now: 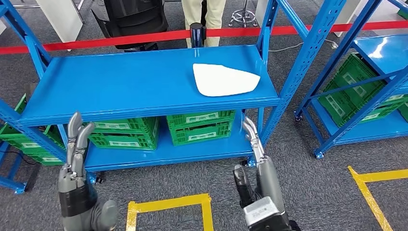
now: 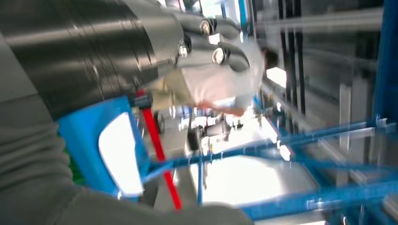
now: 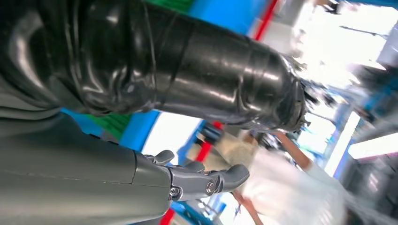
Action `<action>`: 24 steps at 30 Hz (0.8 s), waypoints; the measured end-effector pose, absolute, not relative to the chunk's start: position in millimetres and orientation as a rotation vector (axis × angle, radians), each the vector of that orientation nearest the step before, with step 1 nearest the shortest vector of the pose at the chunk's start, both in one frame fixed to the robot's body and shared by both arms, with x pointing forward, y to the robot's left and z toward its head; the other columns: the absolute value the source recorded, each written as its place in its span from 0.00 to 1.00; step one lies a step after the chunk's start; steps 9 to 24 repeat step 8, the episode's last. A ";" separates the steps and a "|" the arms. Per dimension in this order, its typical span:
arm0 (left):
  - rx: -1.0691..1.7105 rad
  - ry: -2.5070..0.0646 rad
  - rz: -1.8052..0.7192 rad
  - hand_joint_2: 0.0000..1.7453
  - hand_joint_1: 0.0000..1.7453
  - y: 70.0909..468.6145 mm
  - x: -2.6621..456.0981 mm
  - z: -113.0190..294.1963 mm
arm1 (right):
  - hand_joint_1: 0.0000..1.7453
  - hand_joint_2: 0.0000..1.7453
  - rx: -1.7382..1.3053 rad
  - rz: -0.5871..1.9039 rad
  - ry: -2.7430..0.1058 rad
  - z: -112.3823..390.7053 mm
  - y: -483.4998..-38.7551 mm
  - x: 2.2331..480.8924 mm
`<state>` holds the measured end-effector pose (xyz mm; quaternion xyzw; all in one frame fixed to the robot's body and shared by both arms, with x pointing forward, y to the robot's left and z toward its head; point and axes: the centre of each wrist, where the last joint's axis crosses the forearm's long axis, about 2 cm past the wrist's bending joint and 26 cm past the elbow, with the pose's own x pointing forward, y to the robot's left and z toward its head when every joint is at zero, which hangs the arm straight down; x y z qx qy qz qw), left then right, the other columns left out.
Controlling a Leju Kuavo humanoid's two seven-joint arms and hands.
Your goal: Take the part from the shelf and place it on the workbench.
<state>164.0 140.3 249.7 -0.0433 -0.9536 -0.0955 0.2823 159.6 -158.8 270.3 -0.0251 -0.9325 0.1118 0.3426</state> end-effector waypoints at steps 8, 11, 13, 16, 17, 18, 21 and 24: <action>-0.313 -2.528 -0.128 0.00 0.00 121.4 167.8 238.6 | 0.00 0.00 -0.007 0.247 -2.505 258.7 -139.3 158.5; -0.313 -2.528 -0.128 0.00 0.00 121.4 167.8 238.6 | 0.00 0.00 -0.007 0.247 -2.505 258.7 -139.3 158.5; -0.313 -2.528 -0.128 0.00 0.00 121.4 167.8 238.6 | 0.00 0.00 -0.007 0.247 -2.505 258.7 -139.3 158.5; -0.313 -2.528 -0.128 0.00 0.00 121.4 167.8 238.6 | 0.00 0.00 -0.007 0.247 -2.505 258.7 -139.3 158.5; -0.313 -2.528 -0.128 0.00 0.00 121.4 167.8 238.6 | 0.00 0.00 -0.007 0.247 -2.505 258.7 -139.3 158.5; -0.313 -2.528 -0.128 0.00 0.00 121.4 167.8 238.6 | 0.00 0.00 -0.007 0.247 -2.505 258.7 -139.3 158.5; -0.313 -2.528 -0.128 0.00 0.00 121.4 167.8 238.6 | 0.00 0.00 -0.007 0.247 -2.505 258.7 -139.3 158.5; -0.313 -2.528 -0.128 0.00 0.00 121.4 167.8 238.6 | 0.00 0.00 -0.007 0.247 -2.505 258.7 -139.3 158.5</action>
